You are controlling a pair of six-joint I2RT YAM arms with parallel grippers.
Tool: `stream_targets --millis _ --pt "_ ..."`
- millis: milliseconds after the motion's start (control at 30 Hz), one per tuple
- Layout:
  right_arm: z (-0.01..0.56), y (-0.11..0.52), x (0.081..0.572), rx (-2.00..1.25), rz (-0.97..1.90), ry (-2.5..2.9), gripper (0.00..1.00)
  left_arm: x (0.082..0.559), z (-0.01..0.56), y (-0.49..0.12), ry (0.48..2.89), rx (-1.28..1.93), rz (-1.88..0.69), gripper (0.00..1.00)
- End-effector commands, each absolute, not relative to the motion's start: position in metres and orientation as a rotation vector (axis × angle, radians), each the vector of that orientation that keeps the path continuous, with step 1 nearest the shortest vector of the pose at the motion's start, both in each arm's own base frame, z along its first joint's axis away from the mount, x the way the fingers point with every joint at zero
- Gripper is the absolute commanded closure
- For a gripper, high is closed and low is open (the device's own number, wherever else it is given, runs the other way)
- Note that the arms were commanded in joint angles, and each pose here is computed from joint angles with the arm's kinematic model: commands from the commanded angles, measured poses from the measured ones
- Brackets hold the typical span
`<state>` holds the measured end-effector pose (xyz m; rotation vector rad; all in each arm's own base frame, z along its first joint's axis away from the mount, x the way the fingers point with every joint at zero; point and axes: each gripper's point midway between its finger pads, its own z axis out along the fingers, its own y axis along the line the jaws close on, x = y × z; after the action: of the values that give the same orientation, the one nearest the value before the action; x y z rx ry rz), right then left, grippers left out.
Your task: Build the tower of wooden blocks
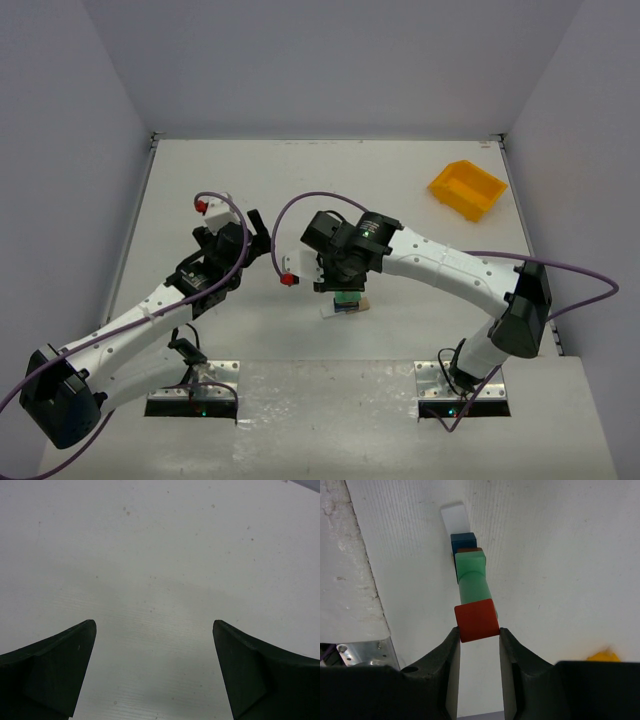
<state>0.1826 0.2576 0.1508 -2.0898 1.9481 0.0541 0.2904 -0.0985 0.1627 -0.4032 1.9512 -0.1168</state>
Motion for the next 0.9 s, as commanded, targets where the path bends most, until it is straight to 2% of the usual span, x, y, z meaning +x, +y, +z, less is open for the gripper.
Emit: stream_targets --millis 0,867 --pt "0.1586 0.2654 0.1848 -2.061 0.066 1.931 0.85 0.2938 0.1734 -0.0973 1.906 -0.429 -0.137 0.0" --pt "0.1572 0.2616 0.1873 -2.058 0.035 1.919 0.83 0.2965 0.1718 -0.0995 1.912 -0.419 -0.131 0.0"
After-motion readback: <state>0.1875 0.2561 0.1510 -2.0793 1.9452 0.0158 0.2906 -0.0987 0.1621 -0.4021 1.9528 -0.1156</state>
